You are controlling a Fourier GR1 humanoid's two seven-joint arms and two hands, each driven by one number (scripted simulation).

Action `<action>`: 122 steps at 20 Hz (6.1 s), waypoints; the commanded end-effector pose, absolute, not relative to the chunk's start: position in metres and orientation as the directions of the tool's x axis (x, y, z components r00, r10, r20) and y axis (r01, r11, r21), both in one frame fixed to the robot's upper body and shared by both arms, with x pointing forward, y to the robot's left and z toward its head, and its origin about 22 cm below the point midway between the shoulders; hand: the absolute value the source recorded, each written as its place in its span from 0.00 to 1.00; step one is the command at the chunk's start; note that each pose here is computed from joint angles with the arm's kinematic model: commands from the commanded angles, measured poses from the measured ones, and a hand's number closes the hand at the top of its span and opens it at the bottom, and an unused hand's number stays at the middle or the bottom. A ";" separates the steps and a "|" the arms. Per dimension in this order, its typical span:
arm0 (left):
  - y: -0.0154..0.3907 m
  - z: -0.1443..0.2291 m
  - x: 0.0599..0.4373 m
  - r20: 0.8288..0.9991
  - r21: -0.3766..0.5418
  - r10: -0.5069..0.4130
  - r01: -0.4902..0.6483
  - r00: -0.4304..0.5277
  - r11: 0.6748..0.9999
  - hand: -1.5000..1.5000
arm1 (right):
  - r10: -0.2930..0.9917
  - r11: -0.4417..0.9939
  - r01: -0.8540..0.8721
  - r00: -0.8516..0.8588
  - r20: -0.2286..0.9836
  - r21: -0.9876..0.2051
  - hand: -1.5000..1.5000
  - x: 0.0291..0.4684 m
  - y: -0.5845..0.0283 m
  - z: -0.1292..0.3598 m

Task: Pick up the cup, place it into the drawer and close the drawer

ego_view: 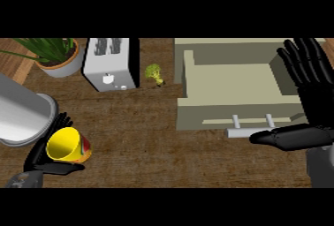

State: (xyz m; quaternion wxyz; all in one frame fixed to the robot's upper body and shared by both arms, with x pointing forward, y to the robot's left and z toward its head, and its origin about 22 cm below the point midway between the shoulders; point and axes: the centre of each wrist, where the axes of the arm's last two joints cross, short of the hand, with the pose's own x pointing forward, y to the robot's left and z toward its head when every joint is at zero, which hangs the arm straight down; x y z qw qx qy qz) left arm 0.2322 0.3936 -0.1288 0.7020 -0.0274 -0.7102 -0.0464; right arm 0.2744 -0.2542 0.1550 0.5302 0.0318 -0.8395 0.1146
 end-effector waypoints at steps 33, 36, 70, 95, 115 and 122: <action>0.254 -0.103 0.325 0.839 -0.161 0.136 -0.001 -0.527 0.987 1.00 | 0.101 0.970 -0.160 -0.417 0.903 -0.182 0.00 0.268 -0.272 0.157; 0.241 -0.080 0.346 0.835 -0.145 0.159 0.070 -0.527 0.987 1.00 | 0.105 0.972 -0.152 -0.396 0.912 -0.178 0.00 0.278 -0.267 0.149; 0.036 0.147 0.445 0.942 0.207 -0.160 0.135 -0.295 0.969 1.00 | 0.077 0.966 -0.184 -0.463 0.883 -0.181 0.00 0.283 -0.256 0.157; 0.033 0.135 0.436 0.936 -0.042 0.131 0.268 -0.326 0.962 0.00 | -0.063 0.640 -0.731 -0.357 0.932 -0.237 1.00 0.291 -0.206 0.147; 0.054 0.100 0.430 0.912 -0.186 0.239 0.182 -0.333 0.966 0.00 | 0.680 0.392 -0.610 -0.312 0.663 -0.688 0.00 0.306 -0.205 0.036; 0.099 0.076 0.426 0.899 -0.230 0.281 0.185 -0.336 0.956 0.00 | 0.740 0.389 -0.589 -0.259 0.621 -0.709 1.00 0.352 -0.221 -0.006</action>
